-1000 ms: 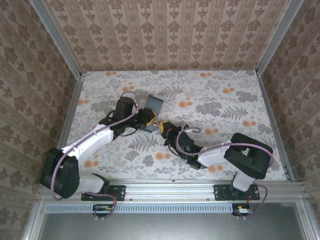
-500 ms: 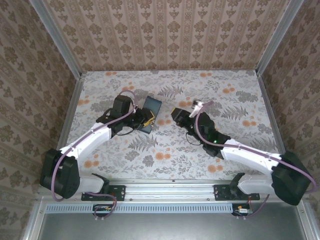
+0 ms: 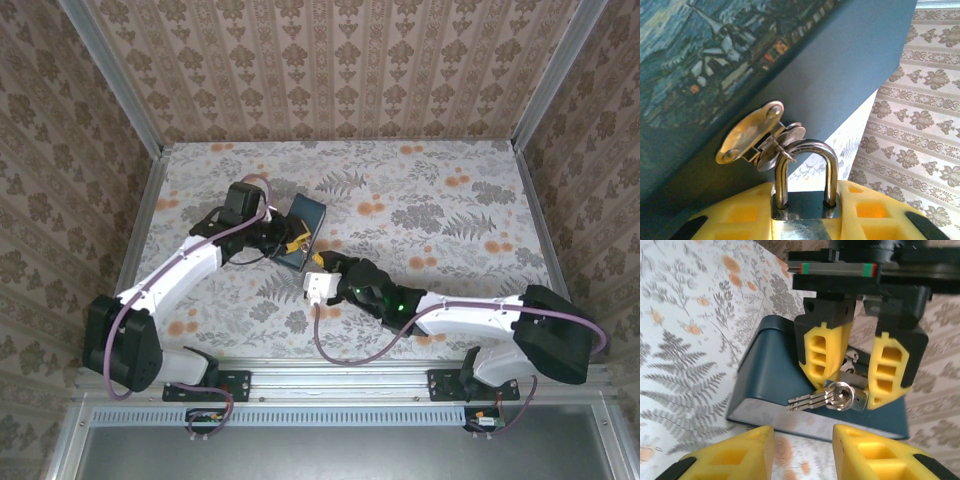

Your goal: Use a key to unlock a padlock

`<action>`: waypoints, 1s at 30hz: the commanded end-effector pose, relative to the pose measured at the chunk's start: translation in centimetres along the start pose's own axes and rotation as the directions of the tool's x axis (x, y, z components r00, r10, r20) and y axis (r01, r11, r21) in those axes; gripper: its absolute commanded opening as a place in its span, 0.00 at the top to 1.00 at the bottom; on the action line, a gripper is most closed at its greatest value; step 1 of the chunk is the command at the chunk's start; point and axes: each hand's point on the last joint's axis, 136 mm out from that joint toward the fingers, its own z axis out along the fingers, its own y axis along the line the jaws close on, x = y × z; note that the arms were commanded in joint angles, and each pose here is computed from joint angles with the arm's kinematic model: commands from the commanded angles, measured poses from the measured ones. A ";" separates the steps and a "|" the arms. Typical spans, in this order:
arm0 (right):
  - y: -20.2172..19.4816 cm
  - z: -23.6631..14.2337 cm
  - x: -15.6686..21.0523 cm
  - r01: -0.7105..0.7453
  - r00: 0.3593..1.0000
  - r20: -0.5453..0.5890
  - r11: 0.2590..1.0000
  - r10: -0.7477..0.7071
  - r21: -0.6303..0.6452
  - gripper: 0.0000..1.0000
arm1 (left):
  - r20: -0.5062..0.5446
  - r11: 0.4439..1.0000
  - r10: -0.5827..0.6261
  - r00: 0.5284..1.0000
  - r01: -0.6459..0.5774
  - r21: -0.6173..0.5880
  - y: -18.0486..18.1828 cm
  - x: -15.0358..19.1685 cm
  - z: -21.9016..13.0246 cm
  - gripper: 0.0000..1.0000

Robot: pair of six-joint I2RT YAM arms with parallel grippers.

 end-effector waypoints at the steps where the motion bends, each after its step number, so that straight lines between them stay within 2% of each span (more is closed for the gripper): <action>1: -2.2 0.8 -1.6 0.194 0.980 0.034 0.977 -0.198 0.093 0.64 | -0.017 0.999 0.009 1.000 -0.008 0.053 -2.1 -0.2 -0.6 1.00; 15: -2.4 2.8 -1.4 0.188 0.980 0.058 0.982 -0.188 0.001 0.69 | -0.065 0.997 0.003 0.998 0.002 0.074 -2.6 0.3 -0.6 1.00; 16: -2.4 2.8 -1.3 0.188 0.981 0.058 0.982 -0.187 -0.010 0.69 | -0.042 0.997 -0.012 0.999 0.015 0.075 -2.3 -0.7 -1.1 1.00; 23: -1.9 1.3 -0.8 0.189 0.982 0.038 0.976 -0.186 -0.106 0.66 | -0.028 0.996 -0.035 0.999 0.037 0.077 -1.6 -1.5 -1.8 1.00; 26: -2.5 1.6 0.1 0.216 0.976 -0.001 0.974 -0.217 -0.068 0.66 | -0.037 0.997 -0.032 0.999 0.035 0.074 -1.8 -1.3 -2.0 1.00; 30: -3.3 2.6 -0.6 0.244 0.970 0.017 0.970 -0.243 -0.011 0.67 | -0.049 0.995 -0.051 0.998 0.055 0.079 -1.8 -0.8 -2.1 1.00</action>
